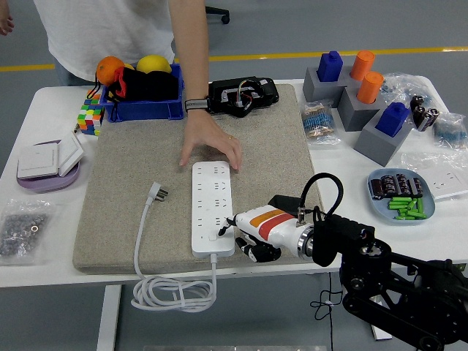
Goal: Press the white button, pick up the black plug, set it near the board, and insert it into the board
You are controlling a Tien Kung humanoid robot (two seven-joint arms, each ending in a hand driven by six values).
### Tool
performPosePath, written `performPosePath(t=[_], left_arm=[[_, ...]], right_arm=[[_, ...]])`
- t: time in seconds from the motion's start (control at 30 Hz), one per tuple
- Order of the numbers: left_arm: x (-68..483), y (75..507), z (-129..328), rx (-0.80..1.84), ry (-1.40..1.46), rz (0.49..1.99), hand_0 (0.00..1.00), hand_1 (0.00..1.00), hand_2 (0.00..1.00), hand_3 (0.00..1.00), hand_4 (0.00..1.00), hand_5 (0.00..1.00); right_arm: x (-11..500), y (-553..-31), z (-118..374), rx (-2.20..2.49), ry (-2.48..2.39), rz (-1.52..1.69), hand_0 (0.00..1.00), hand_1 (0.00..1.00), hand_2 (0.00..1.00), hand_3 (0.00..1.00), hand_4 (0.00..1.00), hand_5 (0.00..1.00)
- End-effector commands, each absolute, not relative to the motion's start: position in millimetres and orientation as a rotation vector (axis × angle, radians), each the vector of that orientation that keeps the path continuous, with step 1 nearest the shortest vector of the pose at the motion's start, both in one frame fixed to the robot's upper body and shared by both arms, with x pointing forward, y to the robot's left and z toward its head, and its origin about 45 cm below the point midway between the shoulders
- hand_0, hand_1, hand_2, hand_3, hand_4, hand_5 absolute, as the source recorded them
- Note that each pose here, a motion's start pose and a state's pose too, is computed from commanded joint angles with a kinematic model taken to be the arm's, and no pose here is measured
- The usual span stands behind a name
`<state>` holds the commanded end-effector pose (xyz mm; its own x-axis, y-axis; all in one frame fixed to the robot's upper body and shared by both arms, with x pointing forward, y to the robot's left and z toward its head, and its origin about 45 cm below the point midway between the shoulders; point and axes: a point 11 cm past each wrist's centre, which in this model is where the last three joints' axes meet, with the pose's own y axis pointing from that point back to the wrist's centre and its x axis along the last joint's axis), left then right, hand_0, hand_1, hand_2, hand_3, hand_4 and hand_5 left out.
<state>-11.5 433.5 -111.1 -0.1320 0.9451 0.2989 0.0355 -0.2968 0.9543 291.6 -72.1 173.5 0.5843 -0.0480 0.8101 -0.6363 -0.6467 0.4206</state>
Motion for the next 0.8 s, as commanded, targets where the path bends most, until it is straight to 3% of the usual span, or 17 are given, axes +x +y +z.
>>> performPosePath(t=[0.8], left_arm=[[-12.6, 433.3, -111.2, 1.379, 1.163, 1.524, 0.625, 0.633, 0.640, 0.696, 0.590, 0.374]], right_arm=[[288.9, -54.1, 161.3, 2.102, -0.527, 1.047, 0.002, 0.002, 0.002, 0.732, 0.288, 0.002]])
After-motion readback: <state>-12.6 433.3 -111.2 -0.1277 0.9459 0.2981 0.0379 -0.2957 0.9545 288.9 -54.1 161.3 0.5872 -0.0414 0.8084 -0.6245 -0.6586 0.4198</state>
